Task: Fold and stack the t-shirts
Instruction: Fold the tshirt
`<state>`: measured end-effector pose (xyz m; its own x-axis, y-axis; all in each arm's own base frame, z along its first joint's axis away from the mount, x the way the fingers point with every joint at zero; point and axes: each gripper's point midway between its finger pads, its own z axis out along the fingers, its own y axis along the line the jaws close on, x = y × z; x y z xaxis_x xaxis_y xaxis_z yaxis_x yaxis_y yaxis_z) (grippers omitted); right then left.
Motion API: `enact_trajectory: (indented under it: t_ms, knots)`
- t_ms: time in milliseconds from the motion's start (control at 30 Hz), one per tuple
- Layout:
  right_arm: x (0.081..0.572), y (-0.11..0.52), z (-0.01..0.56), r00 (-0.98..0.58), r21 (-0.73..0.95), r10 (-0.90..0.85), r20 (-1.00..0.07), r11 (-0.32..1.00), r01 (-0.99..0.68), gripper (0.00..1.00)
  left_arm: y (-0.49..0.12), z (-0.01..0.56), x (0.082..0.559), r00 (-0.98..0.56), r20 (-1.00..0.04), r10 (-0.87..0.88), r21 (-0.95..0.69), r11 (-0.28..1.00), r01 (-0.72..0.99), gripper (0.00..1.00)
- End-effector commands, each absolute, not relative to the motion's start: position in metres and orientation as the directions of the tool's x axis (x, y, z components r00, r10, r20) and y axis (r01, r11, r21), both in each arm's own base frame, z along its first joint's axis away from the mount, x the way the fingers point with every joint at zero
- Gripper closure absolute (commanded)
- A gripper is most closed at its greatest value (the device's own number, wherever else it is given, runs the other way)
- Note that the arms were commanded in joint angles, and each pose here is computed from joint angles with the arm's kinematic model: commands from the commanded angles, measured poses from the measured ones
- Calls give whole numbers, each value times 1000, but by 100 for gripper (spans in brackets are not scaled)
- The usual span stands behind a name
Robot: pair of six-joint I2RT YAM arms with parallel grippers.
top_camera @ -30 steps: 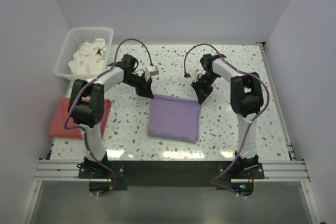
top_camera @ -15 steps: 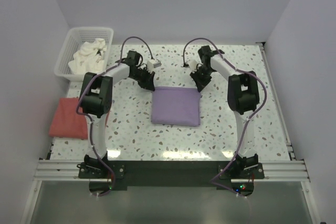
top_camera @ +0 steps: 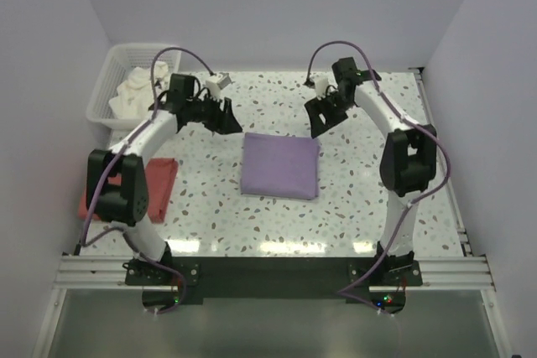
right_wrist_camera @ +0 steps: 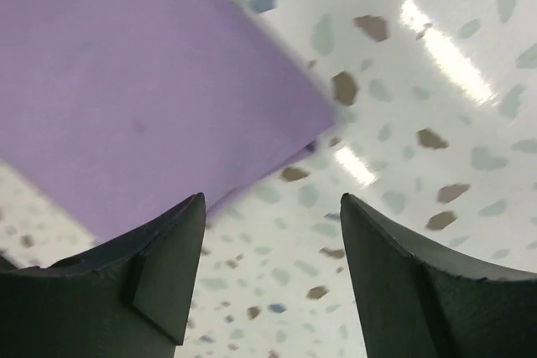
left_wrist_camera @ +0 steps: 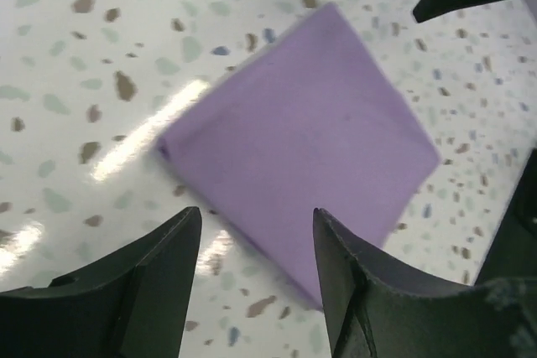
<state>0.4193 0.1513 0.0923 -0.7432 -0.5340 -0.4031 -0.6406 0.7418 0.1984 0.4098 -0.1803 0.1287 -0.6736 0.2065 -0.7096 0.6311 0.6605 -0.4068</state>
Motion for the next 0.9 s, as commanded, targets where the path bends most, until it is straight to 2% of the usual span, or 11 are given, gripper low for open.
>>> enact_trajectory:
  t_ms: [0, 33, 167, 200, 300, 433, 500, 600, 700, 833, 867]
  knots:
    - [364, 188, 144, -801, 441, -405, -442, 679, -587, 32, -227, 163, 343, -740, -666, 92, -622, 479, 619, 40]
    - [345, 205, 155, -825, 535, -366, -431, 632, -560, 33, -234, 159, 329, -758, -645, 95, -650, 453, 610, 41]
    - [293, 237, 139, -888, 705, -331, -320, 542, -457, 35, -267, 144, 274, -820, -558, 125, -755, 333, 564, 53]
    - [284, 242, 129, -893, 726, -338, -297, 528, -441, 36, -277, 143, 271, -802, -583, 132, -743, 312, 592, 56]
    - [267, 259, 104, -928, 794, -319, -191, 506, -337, 40, -285, 127, 267, -837, -529, 139, -784, 298, 545, 60]
    - [254, 253, 53, -944, 801, -324, -59, 549, -239, 43, -282, 85, 270, -877, -447, 175, -814, 326, 480, 62]
    - [248, 242, 23, -949, 787, -315, 28, 592, -173, 44, -271, 50, 264, -914, -360, 188, -839, 364, 405, 63]
    - [249, 215, -8, -956, 742, -274, 105, 662, -108, 45, -245, 9, 263, -952, -261, 157, -849, 433, 304, 64]
    - [259, 194, -19, -963, 694, -246, 110, 713, -102, 46, -224, -13, 265, -973, -195, 126, -847, 477, 232, 65]
    - [263, 181, -21, -956, 658, -280, 85, 736, -157, 48, -219, -6, 266, -969, -205, 135, -855, 457, 244, 62]
    - [264, 180, -19, -956, 654, -284, 79, 738, -166, 48, -221, 6, 269, -961, -237, 140, -854, 441, 275, 61]
